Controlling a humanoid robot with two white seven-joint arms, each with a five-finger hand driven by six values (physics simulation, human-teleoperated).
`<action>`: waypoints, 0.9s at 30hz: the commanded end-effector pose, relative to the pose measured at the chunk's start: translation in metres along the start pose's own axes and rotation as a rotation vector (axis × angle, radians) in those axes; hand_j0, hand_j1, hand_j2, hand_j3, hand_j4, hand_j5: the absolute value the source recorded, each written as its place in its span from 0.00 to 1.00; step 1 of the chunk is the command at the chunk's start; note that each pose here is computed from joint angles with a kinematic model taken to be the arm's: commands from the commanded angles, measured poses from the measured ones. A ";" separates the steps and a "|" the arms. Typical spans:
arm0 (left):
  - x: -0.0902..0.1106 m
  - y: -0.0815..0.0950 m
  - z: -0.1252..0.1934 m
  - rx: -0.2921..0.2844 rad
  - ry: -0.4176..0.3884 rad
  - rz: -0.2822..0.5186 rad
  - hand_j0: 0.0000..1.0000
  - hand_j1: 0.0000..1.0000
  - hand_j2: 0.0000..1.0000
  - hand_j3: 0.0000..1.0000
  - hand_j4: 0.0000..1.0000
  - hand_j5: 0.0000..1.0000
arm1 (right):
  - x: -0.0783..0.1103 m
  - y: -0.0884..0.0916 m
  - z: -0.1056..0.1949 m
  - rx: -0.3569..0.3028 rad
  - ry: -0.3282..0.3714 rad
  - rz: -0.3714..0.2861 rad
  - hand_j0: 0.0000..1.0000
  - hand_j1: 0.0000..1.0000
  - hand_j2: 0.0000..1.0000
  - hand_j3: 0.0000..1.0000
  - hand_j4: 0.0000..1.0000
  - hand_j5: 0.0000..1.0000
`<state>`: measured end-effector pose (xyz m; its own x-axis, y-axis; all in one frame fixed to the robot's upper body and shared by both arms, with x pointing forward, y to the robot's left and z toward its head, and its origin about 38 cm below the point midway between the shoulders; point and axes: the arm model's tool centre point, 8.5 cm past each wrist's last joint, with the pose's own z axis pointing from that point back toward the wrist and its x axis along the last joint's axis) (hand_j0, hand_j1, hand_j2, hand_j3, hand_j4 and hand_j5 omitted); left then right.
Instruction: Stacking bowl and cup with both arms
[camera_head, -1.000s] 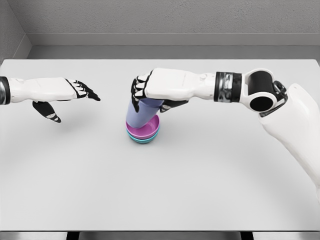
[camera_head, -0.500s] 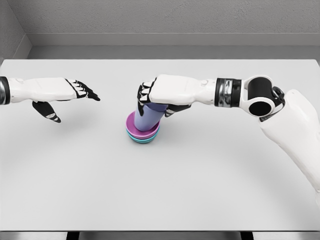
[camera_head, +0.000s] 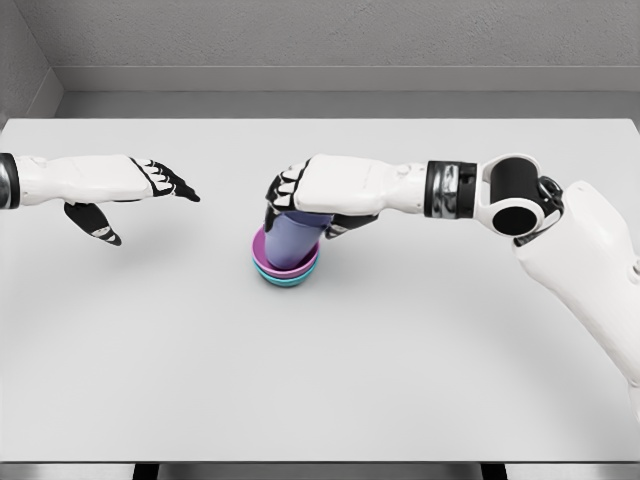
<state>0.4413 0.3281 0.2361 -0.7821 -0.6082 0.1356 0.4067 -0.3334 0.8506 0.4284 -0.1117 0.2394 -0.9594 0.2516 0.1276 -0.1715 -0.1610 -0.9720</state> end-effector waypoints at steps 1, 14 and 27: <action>0.000 0.001 0.000 0.004 0.000 0.005 1.00 1.00 1.00 1.00 1.00 1.00 | 0.001 0.000 0.000 -0.004 -0.002 -0.004 1.00 1.00 1.00 1.00 1.00 1.00; -0.001 0.000 0.001 0.004 0.003 0.006 1.00 1.00 1.00 1.00 1.00 1.00 | -0.016 -0.041 0.037 -0.139 0.085 0.032 1.00 1.00 1.00 1.00 1.00 1.00; -0.012 -0.020 0.002 -0.006 0.028 0.068 1.00 1.00 1.00 1.00 1.00 1.00 | -0.110 0.043 0.198 -0.212 0.554 -0.286 1.00 1.00 1.00 1.00 1.00 1.00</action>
<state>0.4414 0.3422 0.2177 -0.7428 -0.6463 0.1747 0.4589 -0.3015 0.8358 0.4809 -0.3168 0.2217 -0.6501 0.6961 0.3046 -0.2988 0.1344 -0.9448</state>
